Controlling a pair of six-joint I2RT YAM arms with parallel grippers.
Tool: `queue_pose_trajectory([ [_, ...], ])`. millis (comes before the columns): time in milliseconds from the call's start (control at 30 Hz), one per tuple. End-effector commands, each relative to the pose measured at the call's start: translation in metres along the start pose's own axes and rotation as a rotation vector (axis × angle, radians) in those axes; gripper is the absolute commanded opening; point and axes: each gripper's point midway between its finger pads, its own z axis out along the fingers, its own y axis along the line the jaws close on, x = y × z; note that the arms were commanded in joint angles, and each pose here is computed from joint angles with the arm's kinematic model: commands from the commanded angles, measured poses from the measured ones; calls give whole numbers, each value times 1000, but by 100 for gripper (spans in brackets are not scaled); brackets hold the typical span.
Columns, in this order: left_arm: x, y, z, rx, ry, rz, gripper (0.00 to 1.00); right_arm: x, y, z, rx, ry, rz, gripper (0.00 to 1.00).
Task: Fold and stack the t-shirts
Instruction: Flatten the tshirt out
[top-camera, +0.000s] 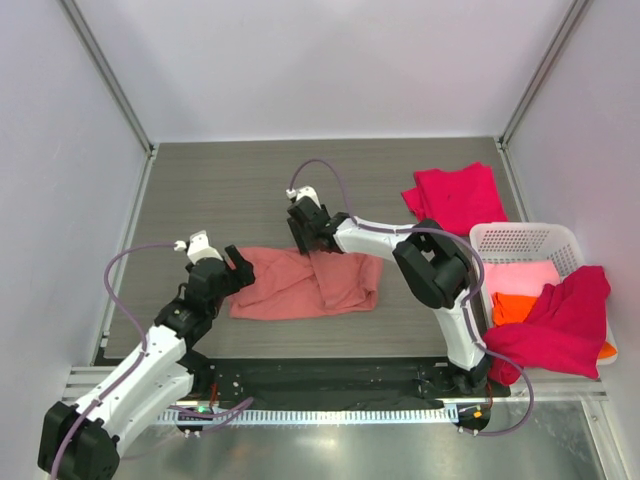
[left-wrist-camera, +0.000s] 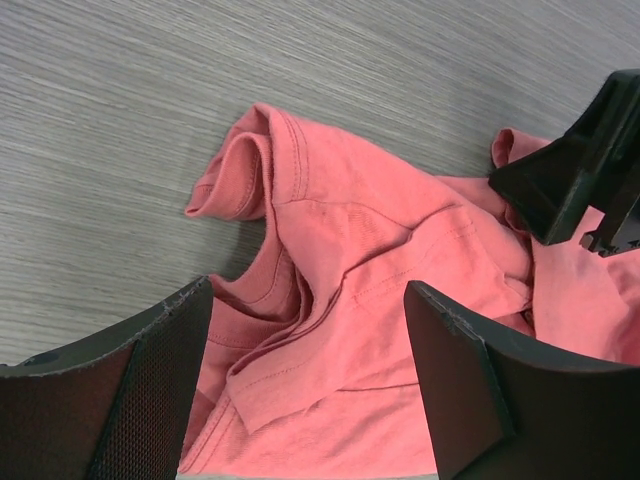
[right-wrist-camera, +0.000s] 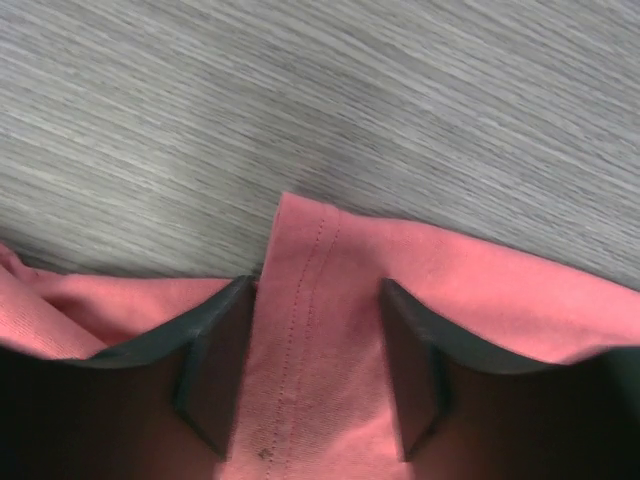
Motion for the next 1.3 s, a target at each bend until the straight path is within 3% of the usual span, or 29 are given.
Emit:
queue_pose_trajectory([
  [0,-8,-4,0,7,-22,0,78,-24,1,-2,20,-71,3,55],
  [33,-7,-5,0,13,-19,2,79,-25,-6,-2,58,-76,4,48],
  [67,-5,-6,1,19,-11,5,78,-28,-14,-5,101,-89,14,31],
  [167,-4,-8,1,29,-5,9,78,-30,-41,-16,221,-126,45,10],
  [233,-3,-12,0,52,-1,11,78,-35,-50,-35,212,-174,82,3],
  [300,-1,-14,1,67,7,14,77,-62,-62,-66,166,-290,175,1],
  [333,-1,-15,1,71,10,18,77,-45,-67,-67,148,-275,183,1],
  [433,3,-19,2,96,28,25,76,-66,-87,-97,71,-386,306,1],
  [567,5,-24,4,113,45,32,74,-57,-115,-107,30,-462,438,4],
  [767,14,-25,12,92,94,42,65,-50,-118,-96,-10,-455,465,2],
  [1033,19,-14,24,-13,135,48,60,-46,-123,-98,9,-478,470,1],
  [1167,25,-19,28,-11,185,64,40,-46,-127,-99,23,-486,478,1],
  [1200,28,-18,29,-11,199,72,30,-46,-127,-100,23,-486,480,1],
  [1267,29,-22,29,8,216,77,25,-46,-128,-100,27,-488,481,1],
])
